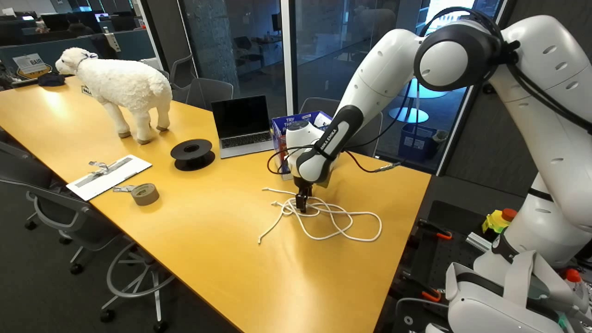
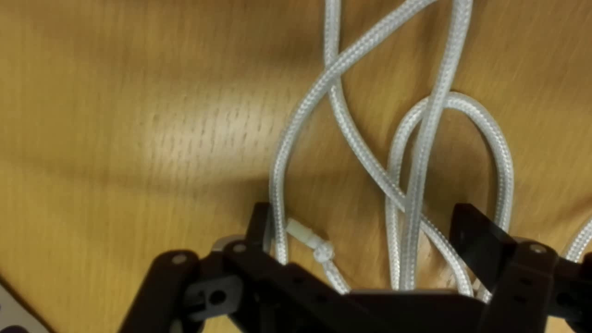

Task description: Place the white rope in the blue box

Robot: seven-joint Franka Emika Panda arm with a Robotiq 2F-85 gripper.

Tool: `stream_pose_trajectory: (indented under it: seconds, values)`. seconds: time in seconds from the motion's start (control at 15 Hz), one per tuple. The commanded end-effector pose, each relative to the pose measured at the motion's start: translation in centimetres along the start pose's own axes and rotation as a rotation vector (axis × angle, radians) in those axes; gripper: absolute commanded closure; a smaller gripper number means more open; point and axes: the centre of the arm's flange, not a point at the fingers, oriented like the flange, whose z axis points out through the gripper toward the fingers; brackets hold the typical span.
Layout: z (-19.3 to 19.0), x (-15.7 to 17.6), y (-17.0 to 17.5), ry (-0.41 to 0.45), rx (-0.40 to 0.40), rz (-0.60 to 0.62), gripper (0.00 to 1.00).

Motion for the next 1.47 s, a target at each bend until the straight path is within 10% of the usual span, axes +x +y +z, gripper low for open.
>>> stream_pose_trajectory:
  seconds: [0.0,0.53,1.07,1.4]
  values:
    - [-0.2,1.0,0.4,0.018,0.015,0.006,0.34]
    - [-1.1,1.0,0.4,0.022,0.020,0.036,0.93]
    - [-3.5,-0.7,1.4,0.076,-0.023,0.157,0.93]
    - [-12.0,-2.2,3.2,0.287,-0.173,0.265,0.94]
